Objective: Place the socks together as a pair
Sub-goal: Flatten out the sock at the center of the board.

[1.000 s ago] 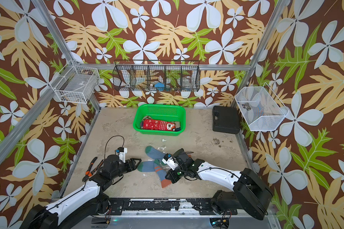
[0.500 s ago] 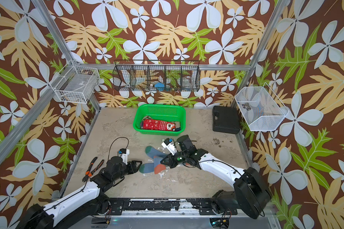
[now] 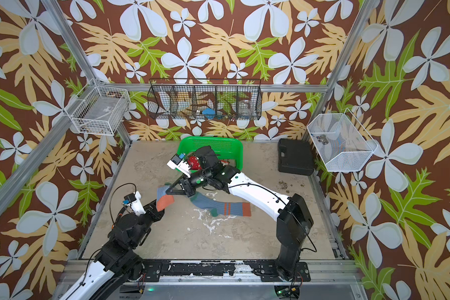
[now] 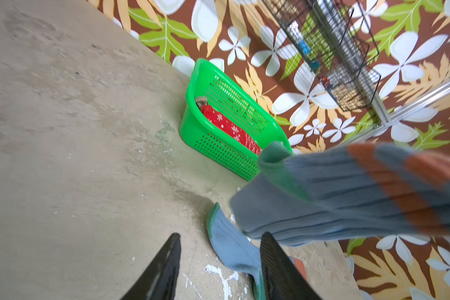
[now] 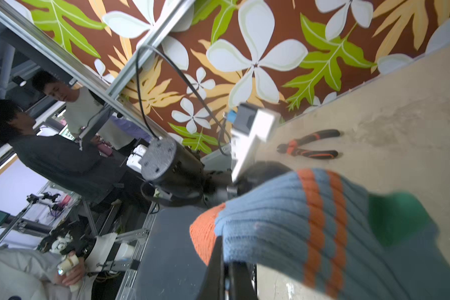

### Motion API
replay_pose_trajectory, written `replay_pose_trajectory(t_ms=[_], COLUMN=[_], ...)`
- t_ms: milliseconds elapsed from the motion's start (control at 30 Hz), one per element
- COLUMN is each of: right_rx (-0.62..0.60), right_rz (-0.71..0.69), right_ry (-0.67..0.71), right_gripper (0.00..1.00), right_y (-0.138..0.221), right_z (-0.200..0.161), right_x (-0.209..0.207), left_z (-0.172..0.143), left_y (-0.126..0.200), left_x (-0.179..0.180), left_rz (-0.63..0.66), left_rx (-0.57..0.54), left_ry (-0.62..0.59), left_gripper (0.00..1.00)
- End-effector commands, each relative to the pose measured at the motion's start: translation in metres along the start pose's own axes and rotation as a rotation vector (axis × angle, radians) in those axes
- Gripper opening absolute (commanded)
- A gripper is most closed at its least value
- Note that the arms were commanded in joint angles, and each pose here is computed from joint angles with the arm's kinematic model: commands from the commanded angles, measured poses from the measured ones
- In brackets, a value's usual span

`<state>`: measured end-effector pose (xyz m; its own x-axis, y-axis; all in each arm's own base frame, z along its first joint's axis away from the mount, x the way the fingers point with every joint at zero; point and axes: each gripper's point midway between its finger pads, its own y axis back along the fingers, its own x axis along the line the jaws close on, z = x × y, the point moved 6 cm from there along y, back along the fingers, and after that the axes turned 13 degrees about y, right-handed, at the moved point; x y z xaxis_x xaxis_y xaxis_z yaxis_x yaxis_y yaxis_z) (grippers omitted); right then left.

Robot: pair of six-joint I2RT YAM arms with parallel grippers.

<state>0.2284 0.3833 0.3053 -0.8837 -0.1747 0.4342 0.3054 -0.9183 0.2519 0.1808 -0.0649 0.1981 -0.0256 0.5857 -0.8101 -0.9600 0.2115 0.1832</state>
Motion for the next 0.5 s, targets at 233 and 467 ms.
replay_pose_trajectory(t_ms=[233, 467], right_rx=[0.321, 0.442], right_rz=[-0.142, -0.356], right_ry=[-0.327, -0.393], right_gripper=[0.0, 0.0], right_y=[0.013, 0.025], right_z=[-0.224, -0.264], right_x=[-0.007, -0.02], left_z=[0.016, 0.003], left_y=[0.016, 0.001], left_x=[0.007, 0.006], left_rz=[0.002, -0.001], left_rx=[-0.128, -0.059], left_ry=[0.04, 0.025], left_gripper=[0.48, 0.48])
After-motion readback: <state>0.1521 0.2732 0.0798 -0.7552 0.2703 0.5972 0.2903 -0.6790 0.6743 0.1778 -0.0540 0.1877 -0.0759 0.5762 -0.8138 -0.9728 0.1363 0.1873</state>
